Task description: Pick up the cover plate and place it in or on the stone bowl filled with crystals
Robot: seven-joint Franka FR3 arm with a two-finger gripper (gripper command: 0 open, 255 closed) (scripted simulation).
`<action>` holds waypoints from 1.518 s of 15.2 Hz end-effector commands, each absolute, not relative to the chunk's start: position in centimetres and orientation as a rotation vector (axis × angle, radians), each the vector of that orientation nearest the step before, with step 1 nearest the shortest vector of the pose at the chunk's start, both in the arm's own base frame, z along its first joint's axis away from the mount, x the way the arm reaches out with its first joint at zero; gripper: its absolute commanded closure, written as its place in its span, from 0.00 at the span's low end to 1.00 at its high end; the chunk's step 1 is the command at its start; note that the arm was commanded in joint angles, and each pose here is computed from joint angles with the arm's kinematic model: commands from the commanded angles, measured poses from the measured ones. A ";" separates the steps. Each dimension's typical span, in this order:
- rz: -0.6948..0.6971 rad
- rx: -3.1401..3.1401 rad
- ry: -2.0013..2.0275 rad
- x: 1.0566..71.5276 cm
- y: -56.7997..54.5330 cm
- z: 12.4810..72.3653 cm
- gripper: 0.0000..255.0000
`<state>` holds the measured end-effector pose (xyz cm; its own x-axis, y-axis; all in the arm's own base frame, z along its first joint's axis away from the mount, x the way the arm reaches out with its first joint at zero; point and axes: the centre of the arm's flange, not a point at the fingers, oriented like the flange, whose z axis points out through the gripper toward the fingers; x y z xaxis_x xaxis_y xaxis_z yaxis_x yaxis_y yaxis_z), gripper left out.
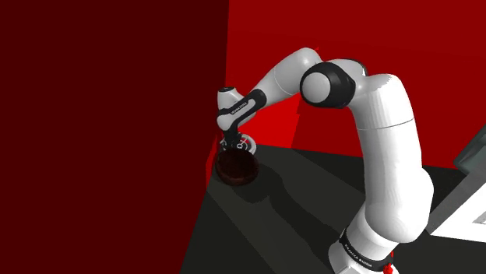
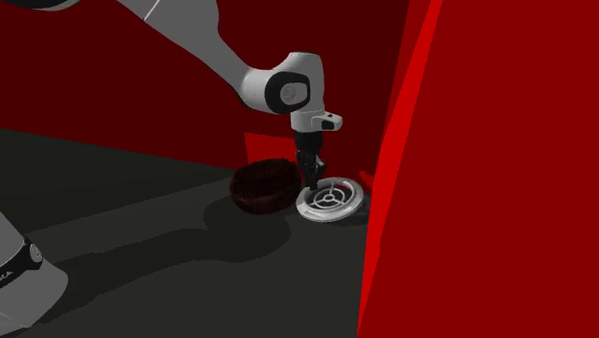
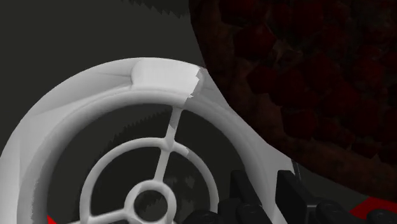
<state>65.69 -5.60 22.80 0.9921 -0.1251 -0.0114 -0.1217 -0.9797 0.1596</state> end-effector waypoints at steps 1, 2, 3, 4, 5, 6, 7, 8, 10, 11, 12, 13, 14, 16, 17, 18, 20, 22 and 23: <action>0.005 2.982 -0.172 66.3 -5.0 24.9 1.00; 0.005 2.982 -0.172 66.3 -5.0 25.4 1.00; 0.005 2.982 -0.172 66.3 -5.0 25.9 1.00; 0.005 2.982 -0.172 66.3 -5.0 26.4 1.00; 0.005 2.982 -0.172 66.3 -5.0 27.0 1.00; 0.005 2.982 -0.172 66.3 -5.0 27.5 1.00; 0.005 2.982 -0.172 66.3 -5.0 28.0 1.00; 0.005 2.982 -0.172 66.3 -5.0 28.6 1.00; 0.005 2.982 -0.172 66.3 -5.0 29.6 1.00; 0.005 2.982 -0.172 66.3 -5.0 30.1 1.00; 0.005 2.982 -0.172 66.3 -5.0 30.7 1.00; 0.005 2.982 -0.172 66.3 -5.0 31.2 1.00; 0.005 2.982 -0.172 66.3 -5.0 31.7 1.00; 0.005 2.982 -0.172 66.3 -5.0 32.8 1.00; 0.005 2.982 -0.172 66.3 -5.0 33.3 1.00; 0.005 2.982 -0.172 66.3 -5.0 33.8 1.00; 0.005 2.982 -0.172 66.3 -5.0 34.9 1.00; 0.005 2.982 -0.172 66.3 -5.0 35.9 1.00; 0.005 2.982 -0.172 66.3 -5.0 36.2 1.00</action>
<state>65.20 -5.30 33.60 0.9928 -0.1160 -0.0294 -0.1099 -0.9811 0.1593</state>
